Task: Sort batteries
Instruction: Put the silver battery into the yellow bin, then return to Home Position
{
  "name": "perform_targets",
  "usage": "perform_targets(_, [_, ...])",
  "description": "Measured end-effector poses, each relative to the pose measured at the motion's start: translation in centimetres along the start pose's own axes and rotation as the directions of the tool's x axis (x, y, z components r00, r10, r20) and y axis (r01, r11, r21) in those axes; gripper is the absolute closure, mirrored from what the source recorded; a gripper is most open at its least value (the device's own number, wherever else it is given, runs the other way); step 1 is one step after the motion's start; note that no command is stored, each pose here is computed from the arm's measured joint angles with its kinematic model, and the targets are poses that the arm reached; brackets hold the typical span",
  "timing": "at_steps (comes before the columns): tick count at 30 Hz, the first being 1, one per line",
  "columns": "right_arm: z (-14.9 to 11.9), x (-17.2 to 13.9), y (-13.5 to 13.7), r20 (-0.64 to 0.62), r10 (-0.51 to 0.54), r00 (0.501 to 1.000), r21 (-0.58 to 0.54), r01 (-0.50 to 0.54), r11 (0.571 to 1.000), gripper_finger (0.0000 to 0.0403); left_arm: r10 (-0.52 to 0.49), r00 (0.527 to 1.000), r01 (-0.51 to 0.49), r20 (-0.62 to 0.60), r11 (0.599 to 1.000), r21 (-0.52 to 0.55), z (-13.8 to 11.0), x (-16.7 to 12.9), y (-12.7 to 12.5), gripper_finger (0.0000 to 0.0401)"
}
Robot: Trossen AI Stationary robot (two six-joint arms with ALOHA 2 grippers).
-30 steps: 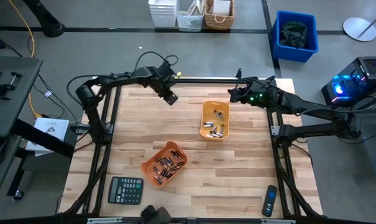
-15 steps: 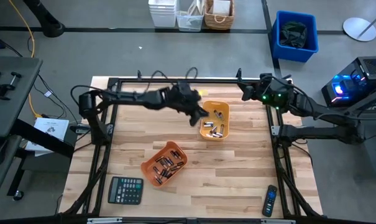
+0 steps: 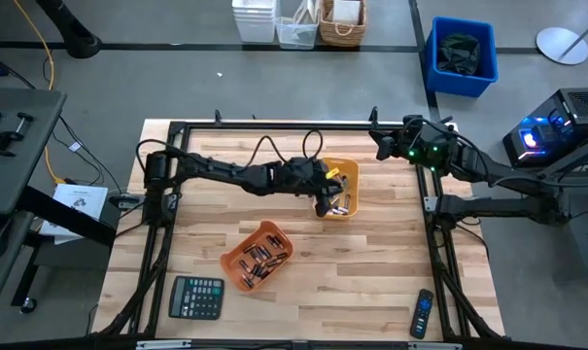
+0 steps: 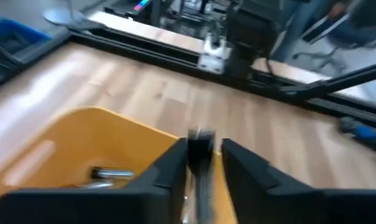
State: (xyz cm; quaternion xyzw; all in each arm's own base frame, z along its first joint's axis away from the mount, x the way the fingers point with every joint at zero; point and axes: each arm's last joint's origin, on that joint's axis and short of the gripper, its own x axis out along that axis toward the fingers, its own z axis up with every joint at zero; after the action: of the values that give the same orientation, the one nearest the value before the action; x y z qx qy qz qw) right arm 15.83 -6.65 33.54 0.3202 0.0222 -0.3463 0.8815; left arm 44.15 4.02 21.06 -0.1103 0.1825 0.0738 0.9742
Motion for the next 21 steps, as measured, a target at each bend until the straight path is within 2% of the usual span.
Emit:
perform_targets(4, [0.0,0.0,0.0,-0.007,0.007,1.000,0.006,-0.007,1.000,0.0403,0.068,0.998,-0.068,0.007,0.992,0.105,0.5,-0.2,0.3,0.0240])
perform_targets(6, [0.0,0.0,0.0,-0.009,0.008,1.000,0.004,-0.008,1.000,0.0403,0.078,0.996,-0.074,-0.029,0.988,0.138,1.2,-0.9,0.6,0.0211])
perform_targets(8, [0.0,0.0,0.0,-0.008,0.009,1.000,-0.001,-0.009,1.000,0.0403,0.065,0.995,-0.055,-0.073,0.990,0.132,2.3,-2.1,1.1,0.0194])
perform_targets(11, [0.0,0.0,0.0,-0.011,0.010,1.000,-0.003,-0.010,1.000,0.0403,0.065,0.986,-0.056,-0.152,0.996,0.066,3.5,-4.5,2.1,0.0187])
perform_targets(14, [-0.2,0.0,0.1,-0.048,0.045,0.998,-0.017,-0.046,0.999,0.0403,0.066,0.987,-0.066,-0.149,0.998,0.006,4.1,-7.5,2.9,0.0194])
perform_targets(18, [-0.6,0.0,0.1,-0.118,0.079,0.990,-0.013,-0.081,0.997,0.0403,0.048,0.997,-0.046,0.056,0.998,-0.037,4.5,-13.2,2.7,0.0239])
perform_targets(21, [-0.7,0.0,-0.1,-0.141,0.071,0.988,0.005,-0.070,0.997,0.0403,0.050,0.985,-0.035,0.163,0.995,-0.095,1.6,-17.0,3.1,0.0303])
